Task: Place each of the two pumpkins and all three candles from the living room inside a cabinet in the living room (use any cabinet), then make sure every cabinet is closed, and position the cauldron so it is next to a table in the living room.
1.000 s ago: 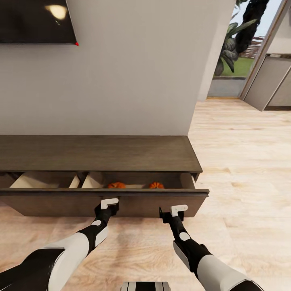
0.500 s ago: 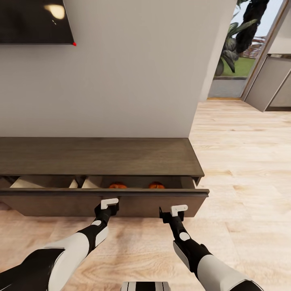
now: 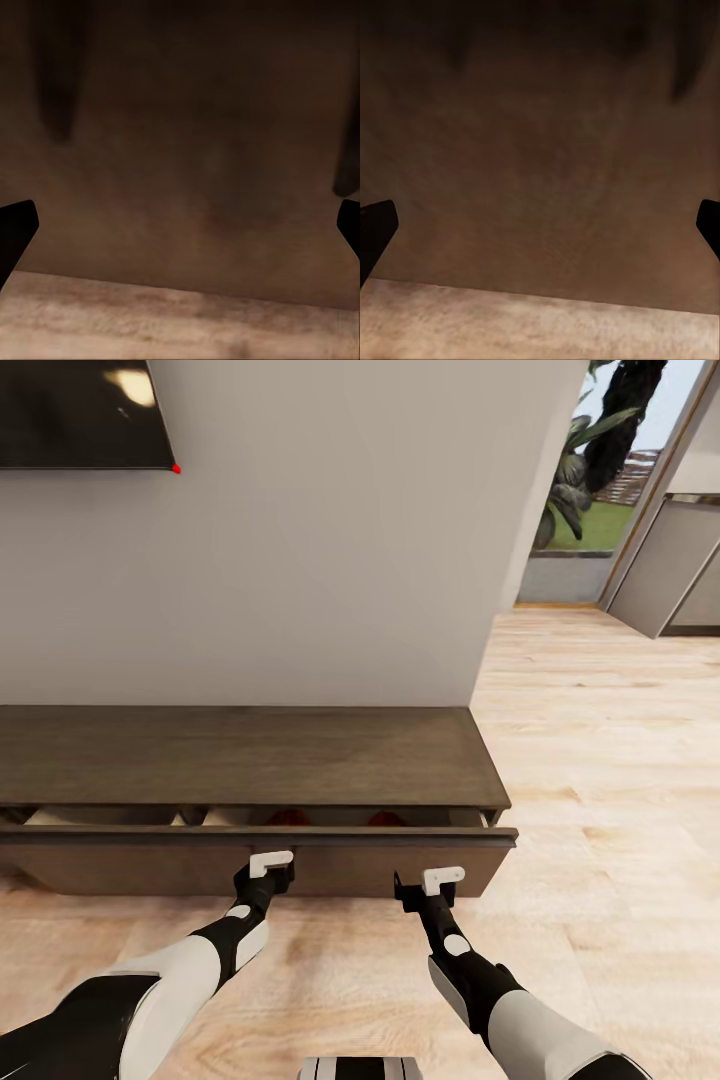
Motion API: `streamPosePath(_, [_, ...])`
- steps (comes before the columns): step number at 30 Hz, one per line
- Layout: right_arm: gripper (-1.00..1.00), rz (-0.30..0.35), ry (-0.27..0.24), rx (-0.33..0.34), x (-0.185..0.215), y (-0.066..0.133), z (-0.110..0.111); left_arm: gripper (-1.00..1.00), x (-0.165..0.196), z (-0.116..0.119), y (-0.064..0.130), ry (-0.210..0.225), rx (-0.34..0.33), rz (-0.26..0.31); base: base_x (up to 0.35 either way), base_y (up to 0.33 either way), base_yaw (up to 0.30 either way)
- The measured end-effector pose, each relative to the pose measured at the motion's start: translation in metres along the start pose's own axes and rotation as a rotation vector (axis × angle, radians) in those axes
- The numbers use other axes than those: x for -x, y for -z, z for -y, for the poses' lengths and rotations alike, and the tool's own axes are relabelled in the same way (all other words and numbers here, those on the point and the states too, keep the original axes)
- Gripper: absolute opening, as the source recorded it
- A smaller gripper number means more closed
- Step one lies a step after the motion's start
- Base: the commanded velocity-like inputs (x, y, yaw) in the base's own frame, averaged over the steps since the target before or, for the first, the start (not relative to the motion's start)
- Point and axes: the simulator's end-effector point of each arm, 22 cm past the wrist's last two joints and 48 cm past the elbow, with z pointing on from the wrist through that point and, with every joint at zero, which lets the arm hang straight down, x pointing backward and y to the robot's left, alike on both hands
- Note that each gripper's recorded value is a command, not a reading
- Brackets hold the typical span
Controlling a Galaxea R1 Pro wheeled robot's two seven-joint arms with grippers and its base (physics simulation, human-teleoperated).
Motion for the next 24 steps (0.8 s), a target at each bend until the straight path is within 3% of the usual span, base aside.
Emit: streamPosePath(24, [1.0, 0.0, 0.0, 0.0, -0.0002, -0.0001, -0.0001, 1.0, -0.0001, -0.0005, -0.0002, 0.004, 0.002, 0.0, 0.05, 0.0, 0.0])
